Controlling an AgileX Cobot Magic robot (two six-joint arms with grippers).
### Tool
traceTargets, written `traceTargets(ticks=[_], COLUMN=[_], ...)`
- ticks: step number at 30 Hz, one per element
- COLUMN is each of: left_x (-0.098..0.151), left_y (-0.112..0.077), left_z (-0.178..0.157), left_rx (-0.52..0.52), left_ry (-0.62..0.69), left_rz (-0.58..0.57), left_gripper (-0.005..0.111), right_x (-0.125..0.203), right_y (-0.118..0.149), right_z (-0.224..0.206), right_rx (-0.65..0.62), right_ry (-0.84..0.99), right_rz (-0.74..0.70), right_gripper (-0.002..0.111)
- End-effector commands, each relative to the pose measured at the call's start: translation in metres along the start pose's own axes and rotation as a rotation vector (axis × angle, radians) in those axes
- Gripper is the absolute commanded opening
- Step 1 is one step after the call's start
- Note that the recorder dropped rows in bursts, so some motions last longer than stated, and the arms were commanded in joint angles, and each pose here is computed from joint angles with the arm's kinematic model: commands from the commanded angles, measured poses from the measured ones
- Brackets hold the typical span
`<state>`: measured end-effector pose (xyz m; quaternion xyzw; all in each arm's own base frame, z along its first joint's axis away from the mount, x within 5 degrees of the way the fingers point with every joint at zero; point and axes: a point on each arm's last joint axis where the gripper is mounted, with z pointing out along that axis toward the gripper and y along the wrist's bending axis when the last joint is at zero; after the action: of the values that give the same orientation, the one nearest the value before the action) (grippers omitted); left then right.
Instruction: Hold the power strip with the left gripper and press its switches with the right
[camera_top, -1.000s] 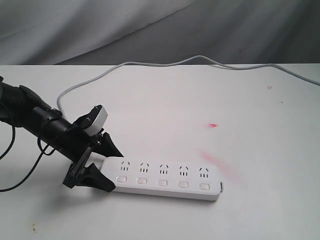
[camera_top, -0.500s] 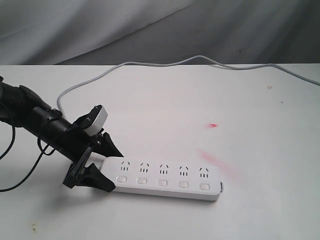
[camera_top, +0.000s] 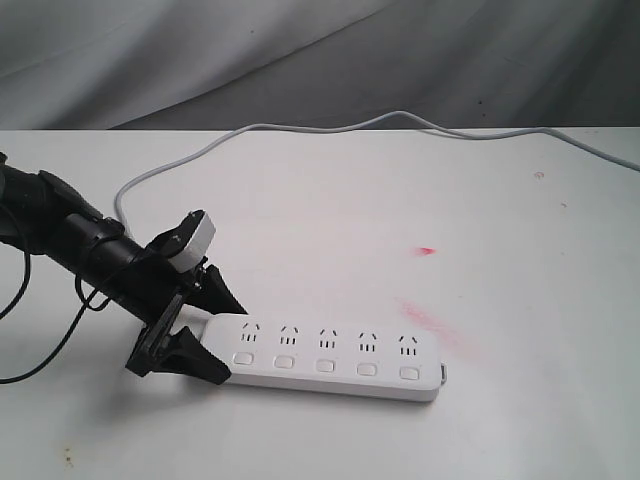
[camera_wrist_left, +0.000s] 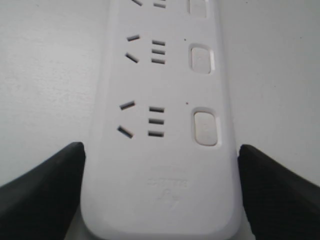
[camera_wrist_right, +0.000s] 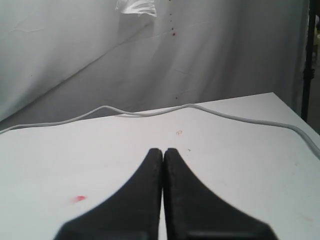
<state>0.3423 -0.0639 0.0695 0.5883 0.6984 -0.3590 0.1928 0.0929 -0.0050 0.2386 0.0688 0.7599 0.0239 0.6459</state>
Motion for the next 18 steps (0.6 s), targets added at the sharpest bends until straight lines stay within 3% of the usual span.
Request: traceTargets(ticks=[1, 18], left_x=[0.035, 0.035], left_y=[0.005, 0.005], left_z=[0.012, 0.012], left_rx=[-0.038, -0.04], left_ry=[0.219, 0.22], left_rz=[0.016, 0.018], left_gripper=[0.058, 0.058], right_x=[0.014, 0.056], right_y=[-0.002, -0.005], right_z=[-0.011, -0.029], right_rx=[-0.002, -0.015], right_ry=[-0.068, 0.028], right_rz=[-0.003, -0.056], right_gripper=[0.0, 0.0])
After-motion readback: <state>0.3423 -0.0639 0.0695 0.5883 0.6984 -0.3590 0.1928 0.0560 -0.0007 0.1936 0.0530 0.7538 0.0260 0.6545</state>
